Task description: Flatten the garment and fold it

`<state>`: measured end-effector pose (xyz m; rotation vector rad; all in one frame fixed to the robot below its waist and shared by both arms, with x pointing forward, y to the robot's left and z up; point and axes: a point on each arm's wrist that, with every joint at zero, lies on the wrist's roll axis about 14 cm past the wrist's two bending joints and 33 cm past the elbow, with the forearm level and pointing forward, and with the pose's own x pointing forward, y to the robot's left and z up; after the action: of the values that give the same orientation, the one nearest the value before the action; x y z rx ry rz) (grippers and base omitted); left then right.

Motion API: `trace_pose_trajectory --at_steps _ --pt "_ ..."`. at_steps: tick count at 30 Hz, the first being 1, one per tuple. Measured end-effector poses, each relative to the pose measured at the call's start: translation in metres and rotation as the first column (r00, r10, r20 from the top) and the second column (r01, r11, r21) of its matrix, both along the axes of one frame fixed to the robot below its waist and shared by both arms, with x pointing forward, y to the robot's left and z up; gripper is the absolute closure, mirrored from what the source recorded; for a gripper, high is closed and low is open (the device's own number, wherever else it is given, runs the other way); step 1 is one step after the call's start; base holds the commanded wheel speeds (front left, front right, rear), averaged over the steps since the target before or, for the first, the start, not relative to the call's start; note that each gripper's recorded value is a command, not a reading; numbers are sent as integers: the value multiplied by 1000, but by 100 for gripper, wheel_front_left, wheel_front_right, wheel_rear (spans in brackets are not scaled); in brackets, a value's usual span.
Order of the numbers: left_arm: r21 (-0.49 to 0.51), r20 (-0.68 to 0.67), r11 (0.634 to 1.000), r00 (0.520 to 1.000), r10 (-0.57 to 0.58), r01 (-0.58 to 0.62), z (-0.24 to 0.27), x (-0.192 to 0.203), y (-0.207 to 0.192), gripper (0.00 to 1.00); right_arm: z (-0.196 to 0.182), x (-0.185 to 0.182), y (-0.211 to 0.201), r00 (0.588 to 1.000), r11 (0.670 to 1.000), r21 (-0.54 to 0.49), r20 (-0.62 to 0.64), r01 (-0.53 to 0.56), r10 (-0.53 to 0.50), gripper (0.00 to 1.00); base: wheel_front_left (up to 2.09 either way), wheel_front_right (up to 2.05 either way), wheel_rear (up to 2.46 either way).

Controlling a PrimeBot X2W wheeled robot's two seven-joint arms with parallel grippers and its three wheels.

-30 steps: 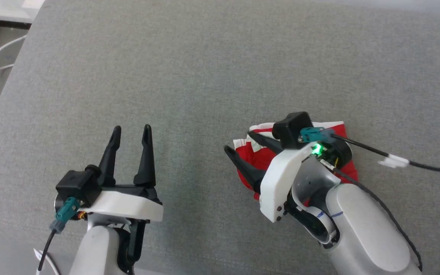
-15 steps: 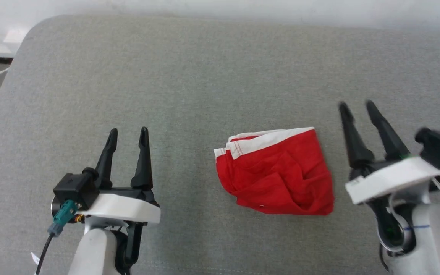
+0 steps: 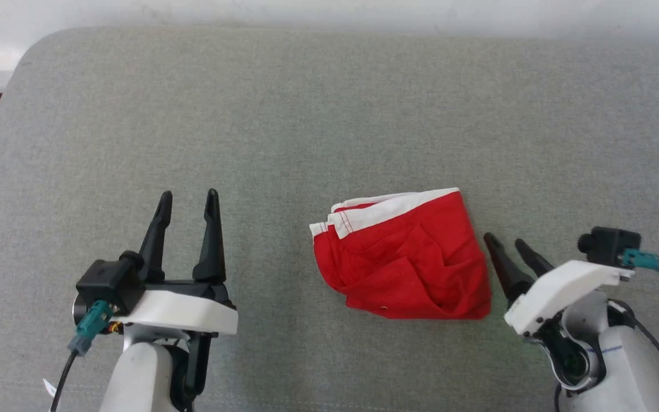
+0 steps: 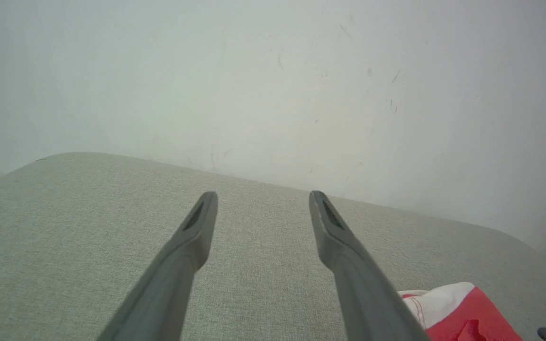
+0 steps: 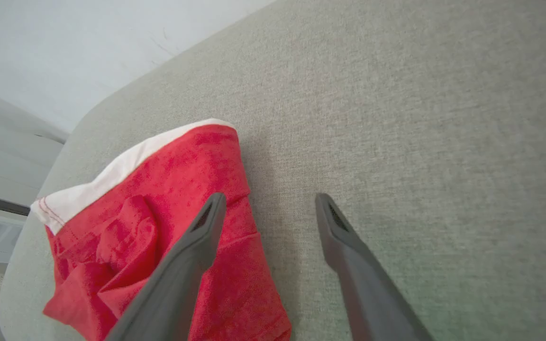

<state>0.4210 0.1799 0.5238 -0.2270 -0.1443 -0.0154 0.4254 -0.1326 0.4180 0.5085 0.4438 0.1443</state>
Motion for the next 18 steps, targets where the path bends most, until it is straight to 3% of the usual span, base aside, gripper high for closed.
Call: trace_pose_trajectory --at_steps 8,9,11,13,14,18 --pt "4 -19 1000 1000 17 -17 -7 -1 6 0 -26 -1 41 977 989 55 -154 -140 147 0 0 0 0" --pt "4 -21 1000 1000 20 -20 -7 -2 7 0 -31 -3 46 969 985 57 -180 -160 168 4 0 0 0" --pt "5 -24 1000 999 24 -24 -8 -3 9 0 -35 -6 53 955 979 59 -214 -195 203 59 0 0 0" --pt "6 -26 1000 999 27 -27 -8 -4 10 0 -36 -6 58 944 973 55 -234 -224 231 92 0 0 0" --pt "6 -26 1000 999 28 -27 -8 -5 10 0 -37 -7 59 940 971 53 -241 -234 240 100 0 0 0" --pt "5 -21 1000 999 28 -28 -6 -6 10 0 -35 -12 67 927 959 28 -251 -282 280 100 0 0 0"
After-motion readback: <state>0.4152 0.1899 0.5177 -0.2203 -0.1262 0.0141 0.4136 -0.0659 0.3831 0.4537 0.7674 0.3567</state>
